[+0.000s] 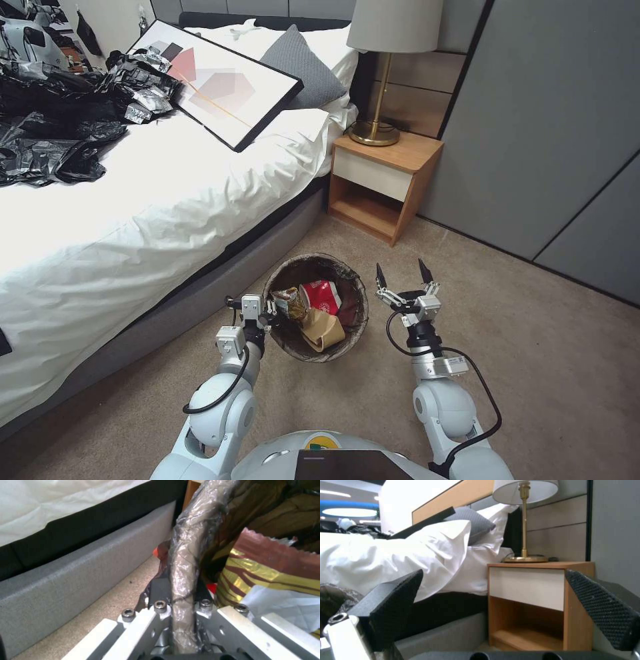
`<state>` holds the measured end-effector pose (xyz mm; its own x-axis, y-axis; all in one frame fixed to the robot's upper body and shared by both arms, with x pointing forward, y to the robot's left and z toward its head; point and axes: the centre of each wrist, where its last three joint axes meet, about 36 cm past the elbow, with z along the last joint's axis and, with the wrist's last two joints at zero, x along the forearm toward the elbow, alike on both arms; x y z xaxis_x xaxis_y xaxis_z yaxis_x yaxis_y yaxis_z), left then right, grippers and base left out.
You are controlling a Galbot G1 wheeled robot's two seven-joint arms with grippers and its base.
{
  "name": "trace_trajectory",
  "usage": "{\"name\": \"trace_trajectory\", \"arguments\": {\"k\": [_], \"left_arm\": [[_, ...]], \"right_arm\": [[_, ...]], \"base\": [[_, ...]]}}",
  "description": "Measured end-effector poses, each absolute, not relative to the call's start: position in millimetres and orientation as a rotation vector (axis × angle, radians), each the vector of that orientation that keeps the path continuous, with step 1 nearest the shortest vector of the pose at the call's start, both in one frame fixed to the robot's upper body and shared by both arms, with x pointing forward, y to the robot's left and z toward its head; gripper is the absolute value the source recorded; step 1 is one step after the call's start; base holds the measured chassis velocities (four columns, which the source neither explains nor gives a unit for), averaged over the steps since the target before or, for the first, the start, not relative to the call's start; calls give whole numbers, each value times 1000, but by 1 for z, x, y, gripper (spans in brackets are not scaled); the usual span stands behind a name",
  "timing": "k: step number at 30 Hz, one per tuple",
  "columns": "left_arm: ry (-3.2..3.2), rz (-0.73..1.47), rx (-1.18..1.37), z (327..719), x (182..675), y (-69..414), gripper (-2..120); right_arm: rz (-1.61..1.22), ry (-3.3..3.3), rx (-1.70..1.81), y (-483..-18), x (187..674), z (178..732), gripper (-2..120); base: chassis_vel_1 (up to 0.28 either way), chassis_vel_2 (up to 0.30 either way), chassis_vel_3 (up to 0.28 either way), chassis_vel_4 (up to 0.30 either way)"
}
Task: Pick up the trash bin, then pick up the garbage from the floor and place it into the trash bin.
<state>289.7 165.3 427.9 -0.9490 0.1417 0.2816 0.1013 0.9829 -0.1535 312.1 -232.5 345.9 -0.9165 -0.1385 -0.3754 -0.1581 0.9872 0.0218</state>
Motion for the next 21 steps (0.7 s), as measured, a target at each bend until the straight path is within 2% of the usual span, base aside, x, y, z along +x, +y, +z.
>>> {"name": "trace_trajectory", "arguments": {"k": [7, 21], "left_arm": [[-2836, 200, -181, 429, 289, 165, 0], [-2840, 199, -178, 430, 289, 166, 0]], "right_arm": [[68, 2748, -210, -234, 312, 347, 100], [68, 2741, -208, -233, 313, 348, 100]], "base": [[11, 23, 9, 14], [73, 73, 73, 71]]}}
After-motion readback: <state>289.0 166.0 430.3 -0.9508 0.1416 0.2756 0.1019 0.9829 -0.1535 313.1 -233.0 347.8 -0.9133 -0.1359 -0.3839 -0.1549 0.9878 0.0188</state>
